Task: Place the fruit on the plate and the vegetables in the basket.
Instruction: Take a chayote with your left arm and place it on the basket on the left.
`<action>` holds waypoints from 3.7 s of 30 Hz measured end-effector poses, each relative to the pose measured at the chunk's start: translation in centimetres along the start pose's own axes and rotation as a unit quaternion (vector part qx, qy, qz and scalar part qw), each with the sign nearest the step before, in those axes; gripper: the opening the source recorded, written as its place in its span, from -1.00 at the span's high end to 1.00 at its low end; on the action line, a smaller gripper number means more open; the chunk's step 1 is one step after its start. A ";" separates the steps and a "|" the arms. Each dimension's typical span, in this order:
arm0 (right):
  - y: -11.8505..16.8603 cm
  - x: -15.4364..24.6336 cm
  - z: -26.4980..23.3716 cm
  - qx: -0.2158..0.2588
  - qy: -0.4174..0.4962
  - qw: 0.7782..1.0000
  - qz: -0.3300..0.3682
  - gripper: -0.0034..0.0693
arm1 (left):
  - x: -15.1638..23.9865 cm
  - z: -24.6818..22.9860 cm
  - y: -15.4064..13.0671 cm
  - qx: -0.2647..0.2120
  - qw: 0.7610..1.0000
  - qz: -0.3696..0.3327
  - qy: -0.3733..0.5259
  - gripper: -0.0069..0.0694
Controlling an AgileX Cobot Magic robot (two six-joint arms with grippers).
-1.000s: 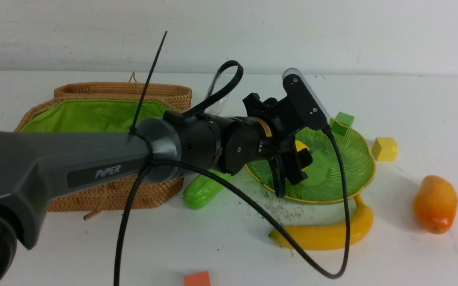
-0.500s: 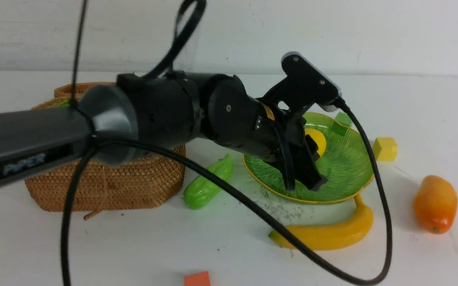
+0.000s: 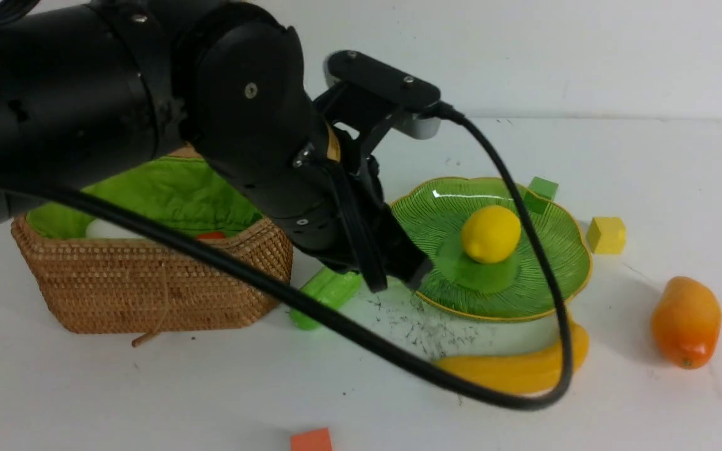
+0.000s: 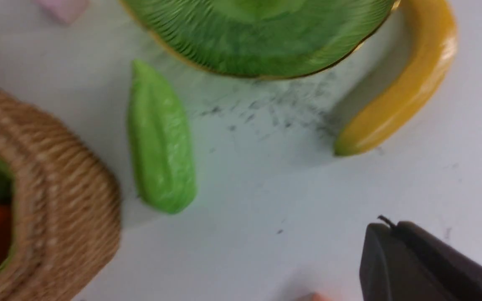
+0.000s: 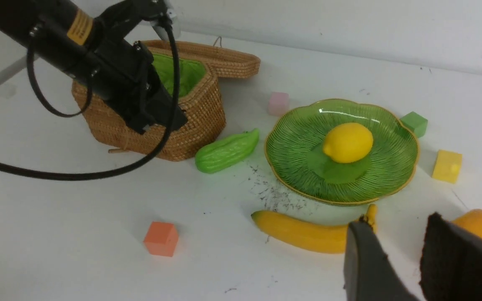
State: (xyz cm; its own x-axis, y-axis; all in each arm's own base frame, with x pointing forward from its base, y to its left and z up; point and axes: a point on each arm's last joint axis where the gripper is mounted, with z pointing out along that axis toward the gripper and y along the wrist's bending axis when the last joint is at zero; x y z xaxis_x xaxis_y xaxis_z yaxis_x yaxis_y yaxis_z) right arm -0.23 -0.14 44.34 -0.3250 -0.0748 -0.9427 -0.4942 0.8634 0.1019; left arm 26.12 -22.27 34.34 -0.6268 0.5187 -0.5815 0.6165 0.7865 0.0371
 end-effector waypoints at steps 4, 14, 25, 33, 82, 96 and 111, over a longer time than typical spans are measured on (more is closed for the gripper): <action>0.2 -0.2 0.0 -0.011 -0.013 1.000 0.005 0.31 | 0.5 0.4 0.9 -0.051 0.998 -0.003 0.031 0.85; 1.0 -0.1 0.1 -0.053 0.002 0.999 -0.001 0.31 | 0.7 6.1 2.2 -0.077 0.994 -0.007 0.074 0.49; 1.2 -0.2 1.7 -0.062 0.045 0.997 -0.011 0.31 | 0.1 10.3 3.6 -0.082 0.996 -0.003 0.031 -0.49; 1.4 -0.4 2.3 -0.067 0.057 0.996 -0.007 0.30 | 1.0 13.9 4.0 -0.106 0.992 0.042 0.061 -0.55; 1.4 -0.2 2.3 -0.072 0.067 0.995 -0.028 0.29 | 0.9 12.8 3.2 -0.124 0.987 0.074 0.072 -0.19; 1.5 -1.5 2.4 -0.075 -0.007 0.995 -0.066 0.29 | -0.5 -0.1 4.5 -0.193 0.954 0.229 0.026 -0.19; 1.5 -2.7 2.3 -0.068 -0.072 0.992 -0.075 0.26 | 2.9 -2.4 17.4 -0.258 0.913 0.283 0.142 -0.19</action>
State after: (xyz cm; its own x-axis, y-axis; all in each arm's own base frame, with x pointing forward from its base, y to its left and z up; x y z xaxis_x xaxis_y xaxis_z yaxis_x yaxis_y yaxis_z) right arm 1.75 2.47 46.26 -0.1259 -0.1175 -0.9851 -0.6352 0.7723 -0.0110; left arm 33.86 -6.28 35.27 -0.4212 0.8992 -0.1184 0.6194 0.3805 0.6867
